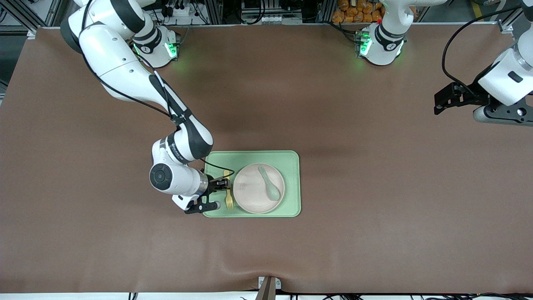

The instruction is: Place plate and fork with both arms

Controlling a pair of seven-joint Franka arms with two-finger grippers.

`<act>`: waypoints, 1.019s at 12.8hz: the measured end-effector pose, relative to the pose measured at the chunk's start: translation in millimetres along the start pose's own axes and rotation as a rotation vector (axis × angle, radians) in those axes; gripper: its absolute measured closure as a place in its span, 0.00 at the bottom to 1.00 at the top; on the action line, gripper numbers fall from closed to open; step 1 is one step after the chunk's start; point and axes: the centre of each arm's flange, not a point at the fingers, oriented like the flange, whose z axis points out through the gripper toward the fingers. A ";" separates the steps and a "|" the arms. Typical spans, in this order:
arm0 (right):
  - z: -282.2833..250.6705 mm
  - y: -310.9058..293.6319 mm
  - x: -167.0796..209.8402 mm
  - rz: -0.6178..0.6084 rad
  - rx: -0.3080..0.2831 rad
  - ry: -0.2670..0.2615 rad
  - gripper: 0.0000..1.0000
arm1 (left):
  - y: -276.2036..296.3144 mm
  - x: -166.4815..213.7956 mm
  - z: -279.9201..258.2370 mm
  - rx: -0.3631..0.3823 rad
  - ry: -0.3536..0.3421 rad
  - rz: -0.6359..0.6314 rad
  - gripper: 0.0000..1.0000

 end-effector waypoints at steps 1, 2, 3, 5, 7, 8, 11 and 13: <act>-6.0 -1.4 1.4 -0.002 0.001 0.006 0.19 | 0.2 0.0 0.0 -0.002 0.000 0.000 0.00; -12.9 -2.5 2.8 -0.003 0.001 0.005 0.19 | 0.3 0.0 0.0 -0.003 0.000 0.000 0.00; -22.9 -1.7 5.8 -0.001 0.000 0.001 0.13 | 0.3 0.0 0.0 -0.003 0.000 0.000 0.00; -50.1 13.5 15.3 0.019 0.002 0.019 0.00 | 0.5 0.0 0.0 -0.003 0.000 0.000 0.00; -82.8 32.2 25.0 0.021 -0.021 0.062 0.00 | 0.8 0.0 -0.1 -0.004 0.000 0.001 0.00; -103.2 40.5 30.5 0.019 -0.037 0.084 0.00 | 0.8 0.0 -0.1 -0.004 0.000 0.001 0.00; -177.8 71.0 40.4 0.007 -0.042 0.131 0.00 | 0.9 0.0 -0.3 -0.004 0.001 0.001 0.00; -233.8 84.2 35.8 -0.016 -0.099 0.166 0.00 | 1.2 0.0 -0.5 -0.004 0.001 0.002 0.00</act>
